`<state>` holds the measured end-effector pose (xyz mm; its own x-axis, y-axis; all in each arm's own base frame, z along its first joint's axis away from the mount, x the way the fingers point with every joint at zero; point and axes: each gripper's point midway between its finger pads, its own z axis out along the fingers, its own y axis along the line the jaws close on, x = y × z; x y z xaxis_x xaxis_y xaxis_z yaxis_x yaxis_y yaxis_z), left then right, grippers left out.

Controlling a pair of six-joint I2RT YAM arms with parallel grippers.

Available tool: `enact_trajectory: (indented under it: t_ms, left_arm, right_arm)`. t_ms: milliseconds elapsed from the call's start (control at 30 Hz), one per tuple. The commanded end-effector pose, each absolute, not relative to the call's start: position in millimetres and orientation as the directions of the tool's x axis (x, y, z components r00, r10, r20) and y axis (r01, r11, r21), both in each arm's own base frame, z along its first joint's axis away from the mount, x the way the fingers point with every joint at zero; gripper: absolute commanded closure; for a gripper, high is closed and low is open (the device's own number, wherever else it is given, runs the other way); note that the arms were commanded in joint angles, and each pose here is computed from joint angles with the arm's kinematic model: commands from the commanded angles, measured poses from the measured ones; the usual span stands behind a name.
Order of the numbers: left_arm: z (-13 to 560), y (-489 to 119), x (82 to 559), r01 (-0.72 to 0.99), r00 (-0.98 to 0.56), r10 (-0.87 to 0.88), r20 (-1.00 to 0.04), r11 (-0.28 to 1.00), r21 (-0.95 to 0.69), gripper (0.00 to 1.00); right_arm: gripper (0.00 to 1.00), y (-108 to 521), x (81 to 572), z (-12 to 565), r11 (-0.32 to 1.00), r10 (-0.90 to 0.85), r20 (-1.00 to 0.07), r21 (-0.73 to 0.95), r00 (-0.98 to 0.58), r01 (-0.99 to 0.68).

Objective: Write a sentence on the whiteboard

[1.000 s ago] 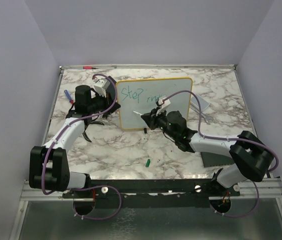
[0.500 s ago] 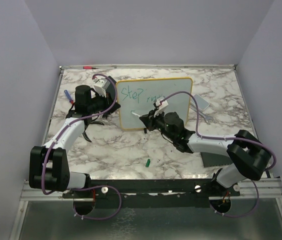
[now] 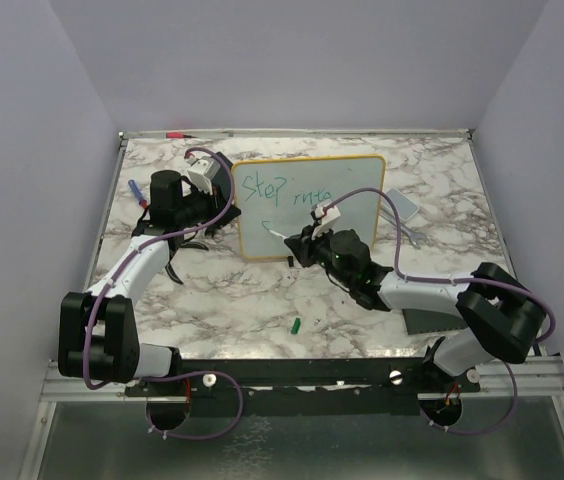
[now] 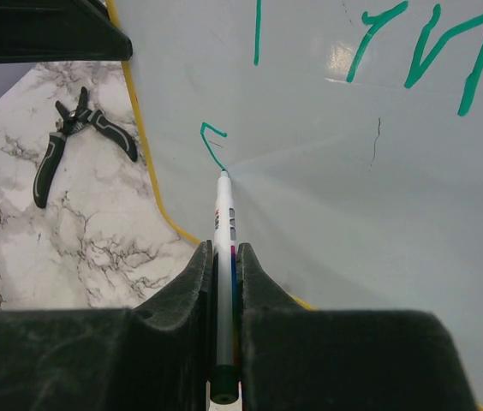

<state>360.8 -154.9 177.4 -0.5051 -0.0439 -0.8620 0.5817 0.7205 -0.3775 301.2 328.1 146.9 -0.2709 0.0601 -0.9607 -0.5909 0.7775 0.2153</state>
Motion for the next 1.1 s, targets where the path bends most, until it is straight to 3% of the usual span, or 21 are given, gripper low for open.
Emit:
enact_trajectory:
  t_ms: [0, 300, 633, 1067]
  left_arm:
    - [193, -155, 361, 0.598, -0.456, -0.051, -0.888, 0.721, -0.349, 1.00]
    - [194, -155, 362, 0.598, -0.453, -0.050, -0.890, 0.723, -0.345, 1.00]
    - [194, -155, 361, 0.600, -0.453, -0.050, -0.890, 0.722, -0.346, 1.00]
    - [194, -155, 361, 0.600, -0.455, -0.050, -0.889, 0.721, -0.348, 1.00]
  right_arm:
    - [0.99, 333, 302, 136, 0.786, 0.023, -0.959, 0.192, -0.282, -0.587]
    - [0.99, 351, 300, 151, 0.765, 0.037, -0.969, 0.184, -0.244, -0.617]
    - [0.99, 322, 298, 183, 0.812, 0.101, -0.980, 0.181, -0.172, -0.555]
    - [0.99, 317, 303, 175, 0.840, 0.079, -0.981, 0.160, -0.176, -0.518]
